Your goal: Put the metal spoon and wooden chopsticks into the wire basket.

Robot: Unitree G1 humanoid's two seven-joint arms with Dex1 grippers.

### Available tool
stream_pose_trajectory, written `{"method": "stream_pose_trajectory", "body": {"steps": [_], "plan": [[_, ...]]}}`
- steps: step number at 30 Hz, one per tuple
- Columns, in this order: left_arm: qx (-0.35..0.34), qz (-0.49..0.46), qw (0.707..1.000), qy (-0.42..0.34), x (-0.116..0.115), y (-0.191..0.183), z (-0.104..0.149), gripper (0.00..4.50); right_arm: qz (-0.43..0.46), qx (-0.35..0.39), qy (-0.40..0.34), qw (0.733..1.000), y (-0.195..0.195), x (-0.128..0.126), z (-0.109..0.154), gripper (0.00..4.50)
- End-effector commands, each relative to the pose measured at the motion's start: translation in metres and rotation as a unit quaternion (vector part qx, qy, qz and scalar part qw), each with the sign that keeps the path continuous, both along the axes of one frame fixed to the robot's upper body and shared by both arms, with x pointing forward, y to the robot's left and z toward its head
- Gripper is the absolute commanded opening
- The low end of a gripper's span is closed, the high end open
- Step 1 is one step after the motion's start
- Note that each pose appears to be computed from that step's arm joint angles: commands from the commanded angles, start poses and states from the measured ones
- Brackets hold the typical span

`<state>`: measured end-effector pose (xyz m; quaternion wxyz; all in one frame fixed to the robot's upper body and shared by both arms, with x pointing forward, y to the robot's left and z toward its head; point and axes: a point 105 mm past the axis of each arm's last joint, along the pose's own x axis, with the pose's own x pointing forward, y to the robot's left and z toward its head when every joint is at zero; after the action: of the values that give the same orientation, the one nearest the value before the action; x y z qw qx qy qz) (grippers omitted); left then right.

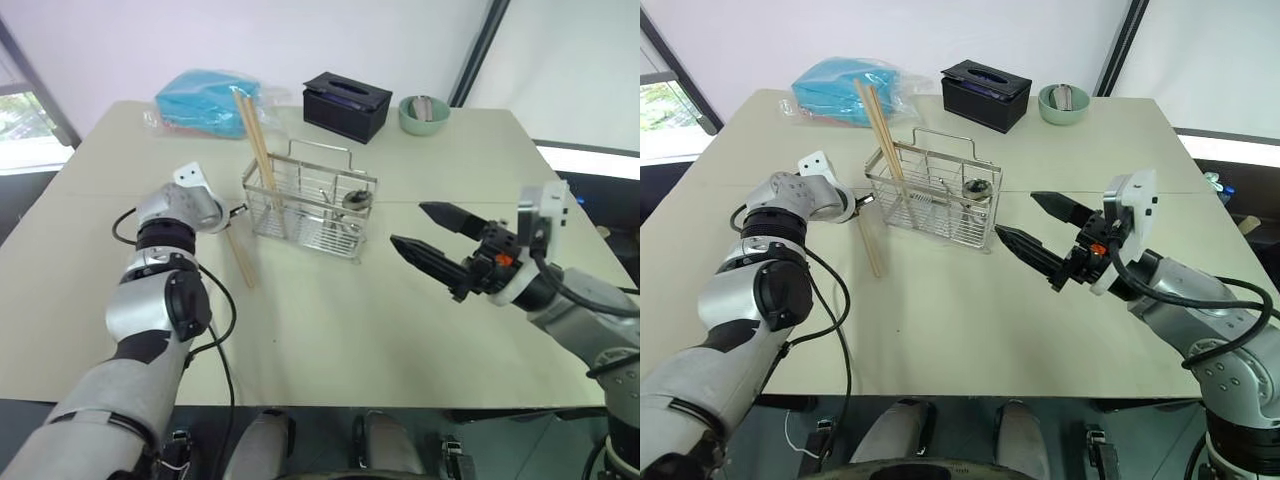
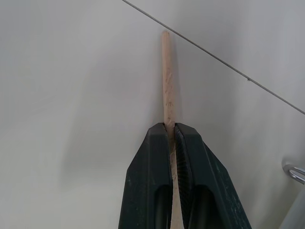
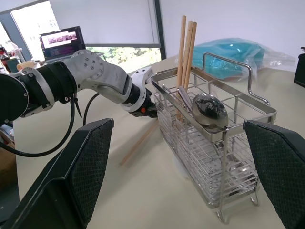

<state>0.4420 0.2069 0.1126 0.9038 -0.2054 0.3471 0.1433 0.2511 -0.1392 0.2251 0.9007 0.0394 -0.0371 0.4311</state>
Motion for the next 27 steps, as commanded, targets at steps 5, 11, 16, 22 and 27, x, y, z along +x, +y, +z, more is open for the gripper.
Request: {"method": "stream_pose_trajectory", "body": {"steps": [5,11,16,22,27], "plan": [[0.061,0.049,0.991,-0.108,0.006,0.057,0.052,0.04,0.011,-0.008,-0.026,1.0,-0.002,0.001,0.011,4.5],[0.049,-0.007,0.913,-0.406,0.014,0.052,0.192,0.04,0.015,-0.018,-0.03,0.999,-0.007,0.005,0.019,4.5],[-0.023,-0.081,0.794,-0.603,-0.022,0.02,0.299,0.04,0.021,-0.026,-0.028,0.999,-0.007,0.005,0.02,4.5],[-0.006,-0.184,0.756,-0.628,-0.031,-0.042,0.311,0.04,0.019,-0.017,-0.028,0.999,-0.002,0.005,0.017,4.5],[0.034,-0.254,0.752,-0.607,-0.025,-0.079,0.282,0.04,0.005,-0.009,-0.03,1.0,-0.004,0.001,0.017,4.5]]}}
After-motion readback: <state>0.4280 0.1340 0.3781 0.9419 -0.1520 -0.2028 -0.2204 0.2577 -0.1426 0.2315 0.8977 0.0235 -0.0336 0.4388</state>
